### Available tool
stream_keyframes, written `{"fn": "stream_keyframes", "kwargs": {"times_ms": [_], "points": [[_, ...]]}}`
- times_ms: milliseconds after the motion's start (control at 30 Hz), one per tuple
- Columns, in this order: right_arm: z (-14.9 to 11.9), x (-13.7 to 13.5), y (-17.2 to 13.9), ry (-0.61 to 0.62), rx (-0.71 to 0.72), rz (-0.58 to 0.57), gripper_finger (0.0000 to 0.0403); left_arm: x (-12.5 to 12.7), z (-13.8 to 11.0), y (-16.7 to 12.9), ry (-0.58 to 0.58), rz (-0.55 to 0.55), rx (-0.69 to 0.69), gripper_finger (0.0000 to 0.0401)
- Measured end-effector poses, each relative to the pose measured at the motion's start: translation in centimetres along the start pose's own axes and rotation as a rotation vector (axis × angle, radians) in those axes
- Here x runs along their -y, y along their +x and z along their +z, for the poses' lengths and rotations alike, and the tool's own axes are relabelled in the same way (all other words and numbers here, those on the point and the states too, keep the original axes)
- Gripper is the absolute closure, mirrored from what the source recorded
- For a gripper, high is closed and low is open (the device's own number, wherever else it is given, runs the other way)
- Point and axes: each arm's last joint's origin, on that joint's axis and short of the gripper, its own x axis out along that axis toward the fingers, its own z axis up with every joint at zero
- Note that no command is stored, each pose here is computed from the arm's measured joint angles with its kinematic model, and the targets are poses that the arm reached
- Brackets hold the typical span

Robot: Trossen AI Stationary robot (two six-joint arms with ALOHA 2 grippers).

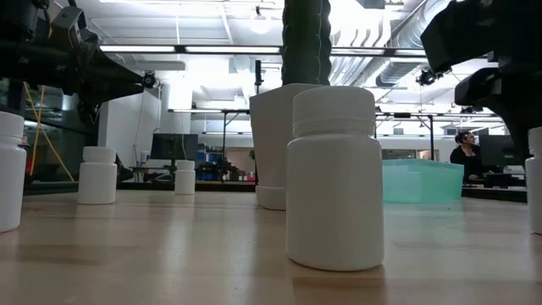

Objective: Pick and place pill bottles into a basket
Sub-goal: Put the white medicine bottle into the blue bin

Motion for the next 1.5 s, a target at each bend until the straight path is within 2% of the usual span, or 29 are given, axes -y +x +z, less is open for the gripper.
{"fn": "stream_keyframes", "kwargs": {"times_ms": [300,500,633,967,1100,1500], "points": [[-0.5,0.5,-0.9,0.042,-0.051,0.009,0.0228,0.0,0.0,0.0,0.0,0.005,0.003,0.0274],[-1.4,2.3,-4.2,0.112,0.023,-0.05,0.0229,0.0,0.0,0.0,0.0,0.005,0.002,0.0274],[-1.7,3.7,-6.8,0.139,0.124,-0.031,0.023,0.0,0.0,0.0,0.0,0.004,0.003,0.0274],[-1.8,9.1,-12.0,0.228,0.318,-0.026,0.023,0.0,0.0,0.0,0.0,0.002,0.002,0.0274],[-2.1,11.5,-13.5,0.249,0.363,-0.057,0.023,0.0,0.0,0.0,-0.001,0.019,0.013,0.0275],[-1.9,18.8,-15.7,0.357,0.412,-0.153,0.023,-0.1,0.0,0.0,0.0,0.023,0.014,0.0274]]}}
